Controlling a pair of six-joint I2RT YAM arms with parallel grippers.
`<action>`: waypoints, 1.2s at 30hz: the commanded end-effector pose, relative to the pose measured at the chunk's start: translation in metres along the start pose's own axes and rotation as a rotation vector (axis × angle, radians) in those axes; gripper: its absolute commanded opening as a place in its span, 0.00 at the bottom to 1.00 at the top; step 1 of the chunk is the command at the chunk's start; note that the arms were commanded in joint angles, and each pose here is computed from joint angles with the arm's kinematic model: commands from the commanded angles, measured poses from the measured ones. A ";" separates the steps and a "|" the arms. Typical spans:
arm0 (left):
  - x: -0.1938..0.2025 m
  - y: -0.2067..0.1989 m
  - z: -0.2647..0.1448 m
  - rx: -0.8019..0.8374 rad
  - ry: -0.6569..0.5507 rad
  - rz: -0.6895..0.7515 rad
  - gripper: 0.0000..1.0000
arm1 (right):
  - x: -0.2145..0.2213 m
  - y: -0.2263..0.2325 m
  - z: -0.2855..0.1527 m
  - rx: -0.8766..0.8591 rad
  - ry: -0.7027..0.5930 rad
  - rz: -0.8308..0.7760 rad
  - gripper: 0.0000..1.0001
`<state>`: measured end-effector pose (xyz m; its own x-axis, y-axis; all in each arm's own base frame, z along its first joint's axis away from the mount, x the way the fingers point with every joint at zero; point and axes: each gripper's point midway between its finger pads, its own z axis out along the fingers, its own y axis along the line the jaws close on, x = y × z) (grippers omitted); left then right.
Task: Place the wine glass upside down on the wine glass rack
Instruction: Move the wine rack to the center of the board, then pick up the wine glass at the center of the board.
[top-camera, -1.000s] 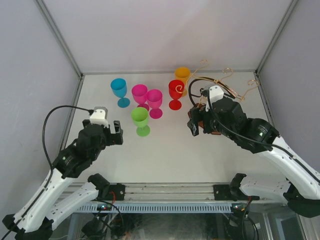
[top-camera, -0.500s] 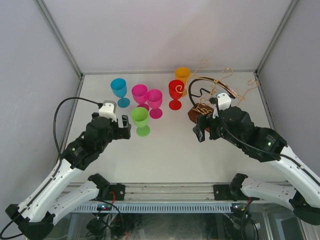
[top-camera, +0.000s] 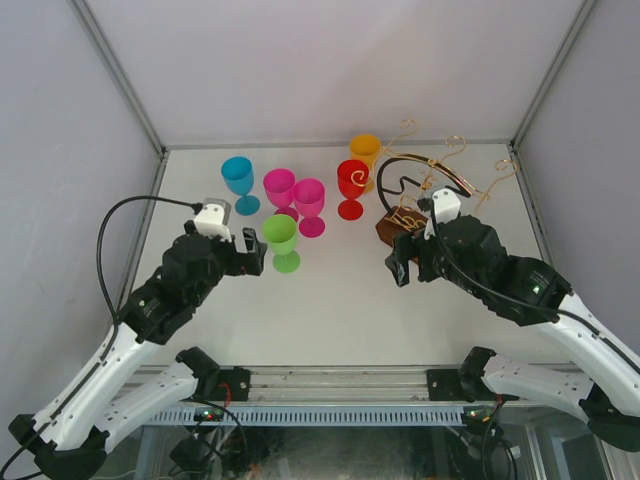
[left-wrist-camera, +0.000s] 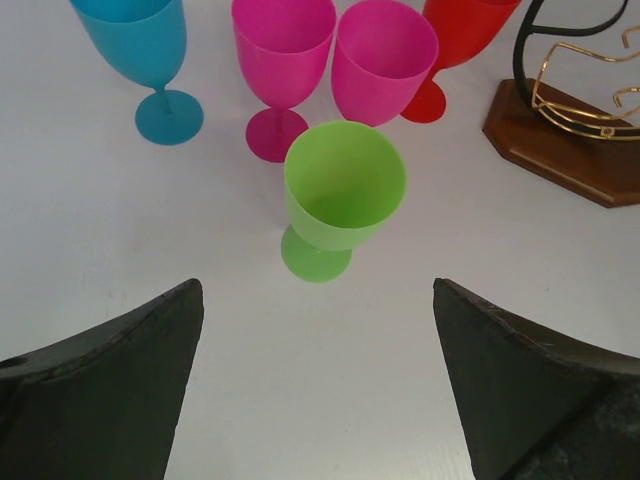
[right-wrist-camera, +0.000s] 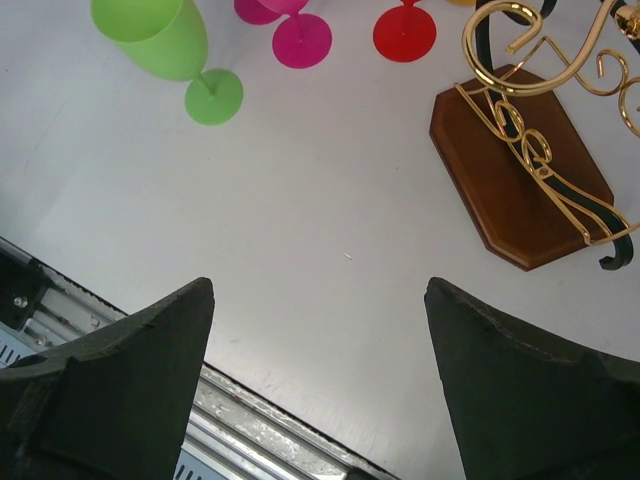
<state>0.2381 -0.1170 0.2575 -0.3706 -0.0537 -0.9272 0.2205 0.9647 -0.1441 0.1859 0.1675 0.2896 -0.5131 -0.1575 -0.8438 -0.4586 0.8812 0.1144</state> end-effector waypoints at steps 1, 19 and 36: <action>-0.022 -0.016 -0.004 0.082 -0.029 0.043 1.00 | 0.001 0.002 0.001 -0.017 -0.029 0.001 0.86; 0.034 -0.033 0.033 0.062 0.244 0.197 1.00 | 0.013 -0.005 0.007 0.016 -0.009 -0.010 0.86; 0.055 -0.044 0.089 -0.032 0.268 0.144 1.00 | 0.022 -0.008 0.013 0.025 0.012 -0.020 0.87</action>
<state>0.2682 -0.1778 0.1604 -0.6205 0.2394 -0.7468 0.3264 0.9447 0.0316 0.1825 0.1609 0.2549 -0.5469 -0.2022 -0.8124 -0.4510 0.8887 0.0824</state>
